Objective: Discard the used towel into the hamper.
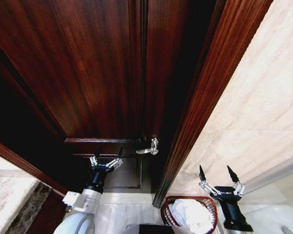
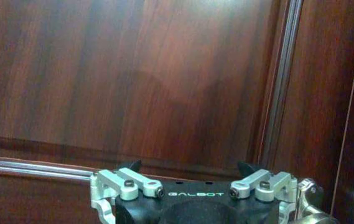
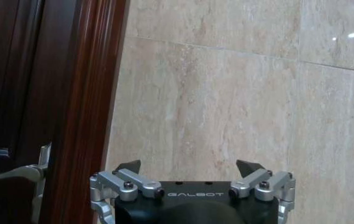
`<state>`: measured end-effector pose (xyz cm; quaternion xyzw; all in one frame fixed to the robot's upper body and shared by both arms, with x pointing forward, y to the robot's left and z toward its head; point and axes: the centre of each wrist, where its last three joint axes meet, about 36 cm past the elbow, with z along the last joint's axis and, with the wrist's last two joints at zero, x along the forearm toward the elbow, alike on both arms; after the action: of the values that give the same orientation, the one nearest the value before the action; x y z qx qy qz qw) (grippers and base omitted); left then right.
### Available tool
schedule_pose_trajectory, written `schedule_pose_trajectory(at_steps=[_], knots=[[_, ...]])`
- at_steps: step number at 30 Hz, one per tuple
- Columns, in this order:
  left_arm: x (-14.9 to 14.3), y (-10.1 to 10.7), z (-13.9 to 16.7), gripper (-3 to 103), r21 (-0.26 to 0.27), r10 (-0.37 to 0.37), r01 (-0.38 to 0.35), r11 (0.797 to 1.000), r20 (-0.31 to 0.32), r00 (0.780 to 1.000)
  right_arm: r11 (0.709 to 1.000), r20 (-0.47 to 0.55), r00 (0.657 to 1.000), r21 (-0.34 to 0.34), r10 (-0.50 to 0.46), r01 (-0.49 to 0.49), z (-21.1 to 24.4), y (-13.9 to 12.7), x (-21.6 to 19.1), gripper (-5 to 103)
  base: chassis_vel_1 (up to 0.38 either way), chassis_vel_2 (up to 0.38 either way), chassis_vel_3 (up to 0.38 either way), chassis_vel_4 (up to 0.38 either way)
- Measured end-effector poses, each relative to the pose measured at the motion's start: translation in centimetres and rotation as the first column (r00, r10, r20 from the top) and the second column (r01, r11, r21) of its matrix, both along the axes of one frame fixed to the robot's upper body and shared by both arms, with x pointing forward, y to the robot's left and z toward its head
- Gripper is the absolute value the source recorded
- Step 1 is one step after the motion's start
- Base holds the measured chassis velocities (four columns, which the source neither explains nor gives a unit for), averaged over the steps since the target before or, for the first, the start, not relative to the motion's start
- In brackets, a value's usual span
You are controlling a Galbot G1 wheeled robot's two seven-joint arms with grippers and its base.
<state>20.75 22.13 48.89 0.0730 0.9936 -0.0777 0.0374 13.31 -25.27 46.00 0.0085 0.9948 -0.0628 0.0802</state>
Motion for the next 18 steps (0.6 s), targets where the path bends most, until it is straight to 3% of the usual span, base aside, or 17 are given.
schedule_pose_trajectory(at_steps=[18], knots=[[0.0,0.0,0.0,100,0.0,0.0,0.0,1.0,0.0,1.0,1.0,-0.004,1.0,0.0,-0.001,0.001,-0.2,-0.05,-0.02,100,0.007,-0.007,-0.006,0.006]])
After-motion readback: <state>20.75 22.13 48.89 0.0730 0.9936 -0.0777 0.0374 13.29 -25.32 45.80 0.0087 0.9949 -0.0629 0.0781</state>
